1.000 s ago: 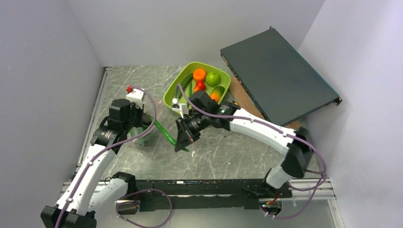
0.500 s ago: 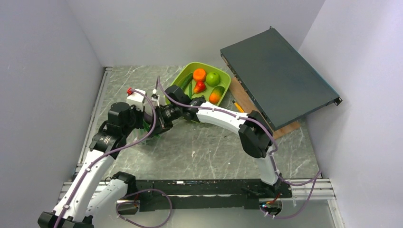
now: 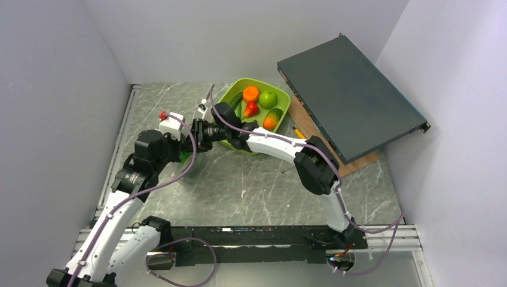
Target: Place the food in the zip-top bag and seal the zipper
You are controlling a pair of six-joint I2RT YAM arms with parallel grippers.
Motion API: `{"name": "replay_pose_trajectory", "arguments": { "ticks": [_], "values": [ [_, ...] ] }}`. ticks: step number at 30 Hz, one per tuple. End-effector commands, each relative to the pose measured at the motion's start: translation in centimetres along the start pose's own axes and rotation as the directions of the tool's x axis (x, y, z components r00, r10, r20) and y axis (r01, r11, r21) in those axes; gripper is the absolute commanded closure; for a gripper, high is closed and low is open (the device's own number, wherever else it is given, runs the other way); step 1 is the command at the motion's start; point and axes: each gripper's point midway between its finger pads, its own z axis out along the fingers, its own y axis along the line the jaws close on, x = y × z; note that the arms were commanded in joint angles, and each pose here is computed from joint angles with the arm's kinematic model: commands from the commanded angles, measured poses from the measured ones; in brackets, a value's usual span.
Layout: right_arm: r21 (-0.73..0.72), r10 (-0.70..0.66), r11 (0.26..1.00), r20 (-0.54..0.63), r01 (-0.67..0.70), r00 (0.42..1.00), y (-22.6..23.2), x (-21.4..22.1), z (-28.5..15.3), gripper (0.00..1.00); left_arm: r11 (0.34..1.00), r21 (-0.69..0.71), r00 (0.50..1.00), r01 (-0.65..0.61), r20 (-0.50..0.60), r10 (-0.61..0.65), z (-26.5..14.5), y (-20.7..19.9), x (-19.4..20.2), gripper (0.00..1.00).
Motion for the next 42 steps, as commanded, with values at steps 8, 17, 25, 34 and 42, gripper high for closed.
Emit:
{"name": "replay_pose_trajectory", "arguments": {
  "ticks": [8, 17, 25, 34, 42],
  "values": [
    [0.117, -0.083, 0.992, 0.263, 0.054, 0.961, 1.2, -3.1, 1.4, 0.66, 1.0, 0.02, 0.997, -0.013, 0.082, 0.011, -0.1, -0.4, -2.0, 1.0],
    [0.16, -0.224, 0.967, 0.148, 0.2, 0.963, 1.8, 0.4, -0.7, 0.51, 1.0, -0.007, 0.997, -0.011, 0.076, 0.012, -0.1, 0.1, -1.9, 1.0],
    [0.093, -0.242, 0.967, 0.031, 0.239, 0.97, 1.4, 2.8, -0.8, 0.68, 1.0, -0.017, 0.997, -0.012, 0.07, 0.013, 0.0, 0.2, -1.9, 1.0],
    [0.051, -0.213, 0.977, 0.086, 0.209, 0.973, 1.5, 1.1, 2.0, 0.94, 1.0, -0.025, 0.997, -0.011, 0.078, 0.013, -0.2, 0.4, -1.9, 1.0],
    [0.184, -0.38, 0.912, 0.039, 0.367, 0.924, 0.4, 1.5, -0.8, 0.83, 1.0, -0.022, 0.996, -0.009, 0.085, 0.01, -0.3, 0.3, -2.1, 1.0]
  ]
}}
